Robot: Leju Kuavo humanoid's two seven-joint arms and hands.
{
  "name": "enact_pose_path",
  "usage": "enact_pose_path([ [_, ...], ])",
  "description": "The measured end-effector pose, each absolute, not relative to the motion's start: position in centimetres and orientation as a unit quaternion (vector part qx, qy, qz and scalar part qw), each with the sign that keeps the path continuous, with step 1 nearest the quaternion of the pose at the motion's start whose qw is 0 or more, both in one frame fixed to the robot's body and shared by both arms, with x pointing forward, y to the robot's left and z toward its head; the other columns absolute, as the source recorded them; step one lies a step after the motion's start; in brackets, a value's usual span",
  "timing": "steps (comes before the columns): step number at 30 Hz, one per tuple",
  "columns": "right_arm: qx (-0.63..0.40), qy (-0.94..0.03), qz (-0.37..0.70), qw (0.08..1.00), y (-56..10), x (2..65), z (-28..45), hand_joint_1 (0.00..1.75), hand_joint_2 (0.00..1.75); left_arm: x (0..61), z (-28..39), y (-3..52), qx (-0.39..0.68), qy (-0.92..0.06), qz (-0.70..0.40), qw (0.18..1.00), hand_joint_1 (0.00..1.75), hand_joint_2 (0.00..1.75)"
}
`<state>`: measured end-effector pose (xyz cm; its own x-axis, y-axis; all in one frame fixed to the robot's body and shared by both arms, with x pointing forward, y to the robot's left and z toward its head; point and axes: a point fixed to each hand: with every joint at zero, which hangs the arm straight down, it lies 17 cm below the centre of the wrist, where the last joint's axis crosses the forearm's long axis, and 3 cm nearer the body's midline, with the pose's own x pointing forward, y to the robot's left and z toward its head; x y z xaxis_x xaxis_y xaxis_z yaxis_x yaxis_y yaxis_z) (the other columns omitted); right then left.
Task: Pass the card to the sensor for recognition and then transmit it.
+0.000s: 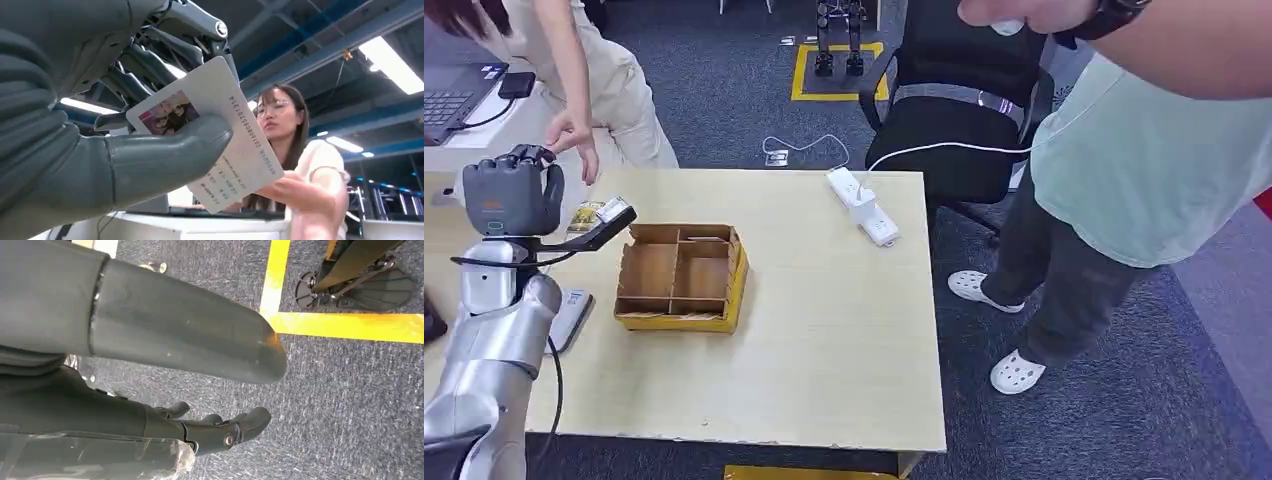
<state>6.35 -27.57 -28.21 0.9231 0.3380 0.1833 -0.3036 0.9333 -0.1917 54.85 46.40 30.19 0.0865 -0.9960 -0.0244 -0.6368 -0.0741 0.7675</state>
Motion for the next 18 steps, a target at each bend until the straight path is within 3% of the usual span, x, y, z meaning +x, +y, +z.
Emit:
enact_pose_path([
  [5, -0.08, -0.107, 0.166, 0.977, -27.5, 6.3, -28.2, 0.0, 0.0, 55.0, 30.7, 46.3, 0.67, -0.614, -0.283, 0.306, 1.75, 1.75],
  [6, -0.08, -0.107, 0.166, 0.977, -27.5, 6.3, -28.2, 0.0, 0.0, 54.9, 30.7, 46.3, 0.669, -0.616, -0.282, 0.306, 0.0, 1.75],
  [13, -0.079, -0.107, 0.167, 0.977, -27.5, 6.3, -28.2, 0.0, 0.0, 54.8, 30.8, 46.6, 0.662, -0.626, -0.266, 0.314, 0.0, 1.75],
  [18, -0.077, -0.107, 0.169, 0.977, -27.3, 6.3, -28.2, 0.0, 0.0, 55.8, 29.8, 47.9, 0.635, -0.642, -0.232, 0.363, 0.0, 1.75],
])
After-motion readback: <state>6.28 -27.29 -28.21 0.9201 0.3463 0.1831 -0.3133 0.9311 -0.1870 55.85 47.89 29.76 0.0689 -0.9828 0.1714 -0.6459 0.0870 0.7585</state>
